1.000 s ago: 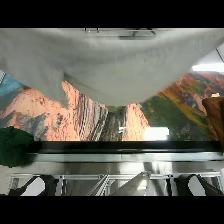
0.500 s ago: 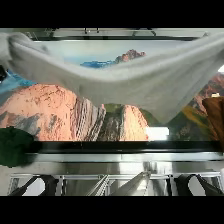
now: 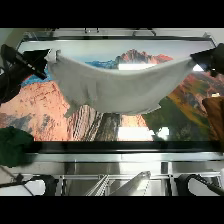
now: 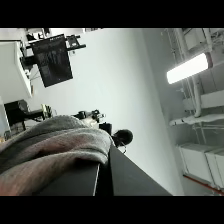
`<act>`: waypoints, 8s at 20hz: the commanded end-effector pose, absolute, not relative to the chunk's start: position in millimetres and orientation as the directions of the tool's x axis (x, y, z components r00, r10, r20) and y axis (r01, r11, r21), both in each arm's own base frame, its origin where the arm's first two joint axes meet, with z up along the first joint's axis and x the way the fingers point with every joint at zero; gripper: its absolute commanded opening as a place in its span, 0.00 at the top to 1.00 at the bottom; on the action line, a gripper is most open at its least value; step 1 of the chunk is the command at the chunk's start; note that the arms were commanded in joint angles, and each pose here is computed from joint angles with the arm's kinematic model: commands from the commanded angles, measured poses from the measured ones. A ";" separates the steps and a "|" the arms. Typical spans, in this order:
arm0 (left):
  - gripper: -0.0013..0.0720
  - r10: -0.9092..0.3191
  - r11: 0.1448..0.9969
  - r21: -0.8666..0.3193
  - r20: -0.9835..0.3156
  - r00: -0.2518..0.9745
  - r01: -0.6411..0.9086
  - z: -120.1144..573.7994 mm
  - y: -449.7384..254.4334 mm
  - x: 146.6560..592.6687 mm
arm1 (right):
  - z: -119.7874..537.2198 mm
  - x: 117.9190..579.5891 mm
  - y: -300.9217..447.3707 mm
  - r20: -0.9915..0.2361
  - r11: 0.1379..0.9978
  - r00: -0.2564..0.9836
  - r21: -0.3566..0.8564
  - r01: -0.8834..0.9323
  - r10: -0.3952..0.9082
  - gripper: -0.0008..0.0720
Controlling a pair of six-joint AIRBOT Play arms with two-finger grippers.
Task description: Fold the shirts.
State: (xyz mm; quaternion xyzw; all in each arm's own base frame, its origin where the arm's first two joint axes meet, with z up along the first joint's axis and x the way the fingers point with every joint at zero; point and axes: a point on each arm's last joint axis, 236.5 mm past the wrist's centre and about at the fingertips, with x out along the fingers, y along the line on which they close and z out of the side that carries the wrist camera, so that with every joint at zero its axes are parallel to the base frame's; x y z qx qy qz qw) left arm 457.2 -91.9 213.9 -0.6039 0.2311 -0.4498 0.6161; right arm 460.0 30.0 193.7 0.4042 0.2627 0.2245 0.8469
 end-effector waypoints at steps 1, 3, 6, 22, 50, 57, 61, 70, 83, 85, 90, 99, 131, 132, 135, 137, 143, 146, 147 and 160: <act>0.97 -0.799 -0.170 -0.914 0.347 0.491 0.369 232.1 -77.5 514.6 | 200.3 517.4 19.0 -0.032 0.368 0.785 0.895 -0.253 0.618 0.96; 0.97 -0.814 -0.176 -0.870 0.392 0.428 0.461 275.3 -78.2 527.8 | 244.2 530.0 14.8 0.123 0.306 0.764 0.867 -0.394 0.634 0.96; 0.97 -0.867 -0.125 -0.798 0.376 0.325 0.589 327.2 -85.1 523.9 | 282.3 526.4 15.1 0.115 0.404 0.742 0.778 -0.481 0.660 0.96; 0.95 -0.937 0.302 -0.483 0.009 0.350 0.822 467.7 -126.0 293.2 | 453.0 346.2 46.2 0.072 0.834 0.902 0.354 -0.423 0.427 0.96; 0.02 -0.671 0.732 -0.648 -0.739 -0.057 -0.209 -81.2 -27.4 442.0 | -45.9 402.2 -28.5 -0.748 0.713 0.242 0.663 0.228 0.618 0.38; 0.23 -0.656 0.754 -0.638 -0.744 -0.127 -0.159 -123.0 -66.3 436.8 | -21.3 386.9 2.3 -0.644 0.623 0.207 0.765 0.162 0.737 0.38; 0.96 -0.694 0.720 -0.686 -0.708 -0.134 -0.105 -114.0 -73.0 434.7 | -14.4 358.4 0.3 -0.659 0.630 0.190 0.752 0.194 0.728 0.38; 0.96 -0.809 0.579 -0.808 -0.552 -0.203 -0.110 -77.0 -77.8 413.4 | -112.5 266.5 36.8 -0.737 0.628 0.138 0.646 0.434 0.662 0.36; 0.96 -0.817 0.556 -0.825 -0.518 -0.253 -0.104 -66.1 -76.1 400.0 | -120.9 264.2 78.3 -0.750 0.694 0.077 0.641 0.328 0.657 0.96; 0.96 -0.815 0.560 -0.825 -0.532 -0.229 -0.074 -51.4 -70.5 401.9 | -99.0 265.3 77.6 -0.725 0.679 0.084 0.674 0.292 0.683 0.96; 0.96 -0.960 0.270 -0.949 -0.278 -0.028 0.165 88.0 -75.2 400.8 | 44.1 313.5 57.8 -0.558 0.586 0.383 0.808 0.050 0.736 0.96; 0.96 -0.926 -0.157 -0.450 0.377 0.027 0.879 426.8 -92.4 267.3 | 373.0 240.9 99.4 0.260 0.206 0.457 0.634 -0.746 0.851 0.96; 0.96 -0.804 0.581 -0.813 -0.565 0.188 0.041 -30.0 -96.3 533.4 | -25.9 496.6 -6.1 -0.404 0.528 0.650 0.849 0.006 0.643 0.96; 0.96 -0.802 0.581 -0.813 -0.564 0.197 0.040 -29.6 -95.1 539.7 | -21.6 504.0 -9.4 -0.392 0.516 0.651 0.856 -0.001 0.650 0.96; 0.96 -0.806 0.578 -0.814 -0.559 0.195 0.055 -21.6 -95.6 548.0 | -6.6 515.5 -24.9 -0.349 0.471 0.650 0.882 -0.017 0.675 0.96; 0.96 -0.819 0.567 -0.821 -0.554 0.147 0.067 -18.0 -101.4 537.9 | 1.3 503.2 -27.7 -0.316 0.432 0.616 0.901 -0.043 0.721 0.96; 0.96 -0.845 0.534 -0.845 -0.534 -0.018 0.022 -13.8 -101.5 497.8 | -42.4 438.9 -46.4 -0.499 0.533 0.417 0.845 0.038 0.760 0.96; 0.96 -0.763 0.644 -0.764 -0.639 -0.100 -0.035 -38.5 -96.8 480.8 | -58.7 427.1 -46.7 -0.545 0.566 0.365 0.822 0.058 0.755 0.96; 0.96 -0.726 0.685 -0.727 -0.675 -0.131 -0.047 -47.4 -94.1 474.5 | -62.1 426.2 -46.5 -0.546 0.564 0.359 0.823 0.064 0.757 0.96; 0.96 -0.626 0.775 -0.612 -0.711 -0.320 -0.155 -91.9 -102.7 425.8 | -78.6 406.2 -43.3 -0.574 0.565 0.269 0.816 0.118 0.773 0.70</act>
